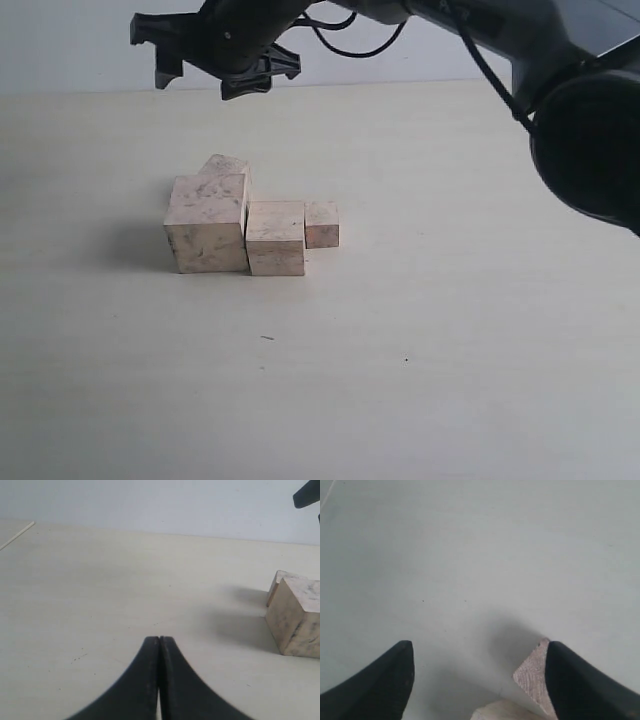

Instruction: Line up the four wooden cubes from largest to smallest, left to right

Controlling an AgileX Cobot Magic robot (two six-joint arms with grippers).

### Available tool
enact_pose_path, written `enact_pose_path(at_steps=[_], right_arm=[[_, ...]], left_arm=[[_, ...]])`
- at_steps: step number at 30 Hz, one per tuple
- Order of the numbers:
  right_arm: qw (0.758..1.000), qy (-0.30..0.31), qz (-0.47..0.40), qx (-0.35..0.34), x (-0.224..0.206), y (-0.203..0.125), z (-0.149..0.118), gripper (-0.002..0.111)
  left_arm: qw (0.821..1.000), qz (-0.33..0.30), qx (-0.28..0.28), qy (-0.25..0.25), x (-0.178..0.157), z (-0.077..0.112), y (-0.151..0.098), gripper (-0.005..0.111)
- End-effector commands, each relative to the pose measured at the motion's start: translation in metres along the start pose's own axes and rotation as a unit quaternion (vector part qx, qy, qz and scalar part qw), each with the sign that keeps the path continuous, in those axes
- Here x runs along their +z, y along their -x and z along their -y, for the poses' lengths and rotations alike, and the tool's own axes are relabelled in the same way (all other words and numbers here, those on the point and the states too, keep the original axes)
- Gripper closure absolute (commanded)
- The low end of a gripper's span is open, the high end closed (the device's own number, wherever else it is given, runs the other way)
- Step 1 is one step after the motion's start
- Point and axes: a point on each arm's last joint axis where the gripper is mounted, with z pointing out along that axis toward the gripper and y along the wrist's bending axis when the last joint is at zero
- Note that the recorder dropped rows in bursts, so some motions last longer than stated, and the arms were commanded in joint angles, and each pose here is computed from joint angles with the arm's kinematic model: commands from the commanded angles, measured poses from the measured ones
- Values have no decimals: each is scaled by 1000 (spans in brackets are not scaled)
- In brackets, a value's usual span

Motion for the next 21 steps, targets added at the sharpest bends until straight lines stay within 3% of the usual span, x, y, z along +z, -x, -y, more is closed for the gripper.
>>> enact_pose_path(at_steps=[1, 5, 21], right_arm=[[998, -57, 15, 12, -2, -7, -13, 40], [995, -72, 21, 65, -1, -8, -13, 40], [989, -110, 31, 92, 52, -24, 19, 40]], left_arm=[[1000, 7, 0, 0, 0, 0, 0, 107], [1000, 7, 0, 0, 0, 0, 0, 107], [1000, 7, 0, 0, 0, 0, 0, 107]])
